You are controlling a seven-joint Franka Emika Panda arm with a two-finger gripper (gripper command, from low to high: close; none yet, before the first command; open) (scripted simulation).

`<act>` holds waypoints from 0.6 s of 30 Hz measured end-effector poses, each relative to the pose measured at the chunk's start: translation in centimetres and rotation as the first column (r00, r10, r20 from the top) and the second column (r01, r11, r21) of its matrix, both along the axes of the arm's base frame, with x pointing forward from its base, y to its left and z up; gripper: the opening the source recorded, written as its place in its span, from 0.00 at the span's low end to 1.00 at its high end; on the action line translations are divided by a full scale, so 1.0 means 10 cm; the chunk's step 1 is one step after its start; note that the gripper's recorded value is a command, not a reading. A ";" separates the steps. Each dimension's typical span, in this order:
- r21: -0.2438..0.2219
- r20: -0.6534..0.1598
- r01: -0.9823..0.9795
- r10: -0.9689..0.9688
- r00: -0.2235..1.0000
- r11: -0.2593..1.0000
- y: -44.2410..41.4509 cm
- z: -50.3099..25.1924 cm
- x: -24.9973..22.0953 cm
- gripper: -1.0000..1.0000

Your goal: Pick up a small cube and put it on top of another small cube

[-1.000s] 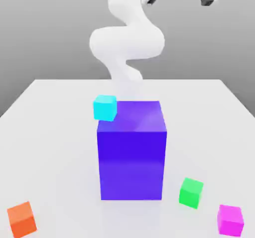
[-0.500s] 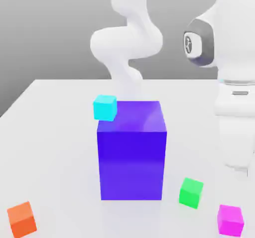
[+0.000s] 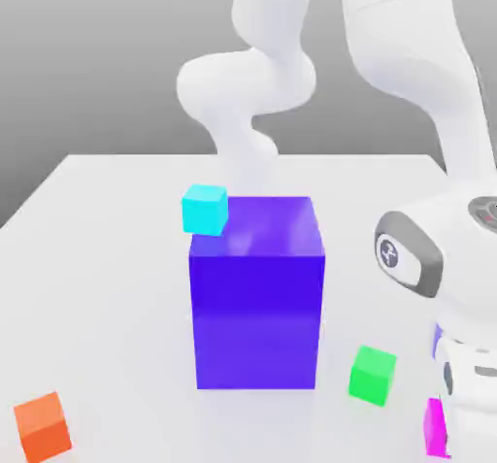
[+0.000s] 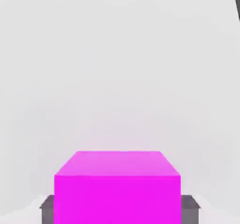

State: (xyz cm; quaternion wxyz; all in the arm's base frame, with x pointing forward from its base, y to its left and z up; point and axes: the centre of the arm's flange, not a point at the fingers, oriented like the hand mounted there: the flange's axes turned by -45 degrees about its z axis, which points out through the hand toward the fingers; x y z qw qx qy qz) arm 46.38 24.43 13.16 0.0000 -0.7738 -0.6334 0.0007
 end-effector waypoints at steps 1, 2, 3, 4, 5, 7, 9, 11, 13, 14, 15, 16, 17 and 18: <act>0.000 0.000 0.000 0.000 1.000 1.000 0.00 -0.05 0.00 0.00; 0.000 0.000 -0.001 0.001 1.000 1.000 0.00 0.00 0.00 0.00; 0.000 0.001 -0.001 0.001 1.000 1.000 0.00 0.10 0.00 0.00; -0.001 0.001 -0.002 0.002 1.000 1.000 0.01 0.22 0.01 0.00; 0.000 0.000 -0.002 0.002 1.000 1.000 0.01 0.35 0.00 0.00; 0.002 -0.002 -0.003 0.003 1.000 1.000 -0.03 0.58 -0.03 0.00; 0.007 -0.008 -0.014 0.014 1.000 1.000 -0.16 0.72 -0.16 0.00; 0.011 -0.011 -0.028 0.028 1.000 1.000 -0.29 0.83 -0.31 0.00; 0.012 -0.011 -0.044 0.044 0.999 0.999 -0.42 0.93 -0.46 0.00; 0.011 -0.010 -0.052 0.052 0.999 0.999 -0.49 0.98 -0.55 0.00; 0.009 -0.008 -0.059 0.059 0.998 0.998 -0.56 1.02 -0.63 0.00; 0.007 -0.006 -0.067 0.067 0.998 0.998 -0.63 1.06 -0.71 0.00; 0.004 -0.003 -0.074 0.074 0.997 0.997 -0.69 1.08 -0.79 0.00; 0.002 -0.002 -0.075 0.075 0.997 0.997 -0.73 1.04 -0.82 0.00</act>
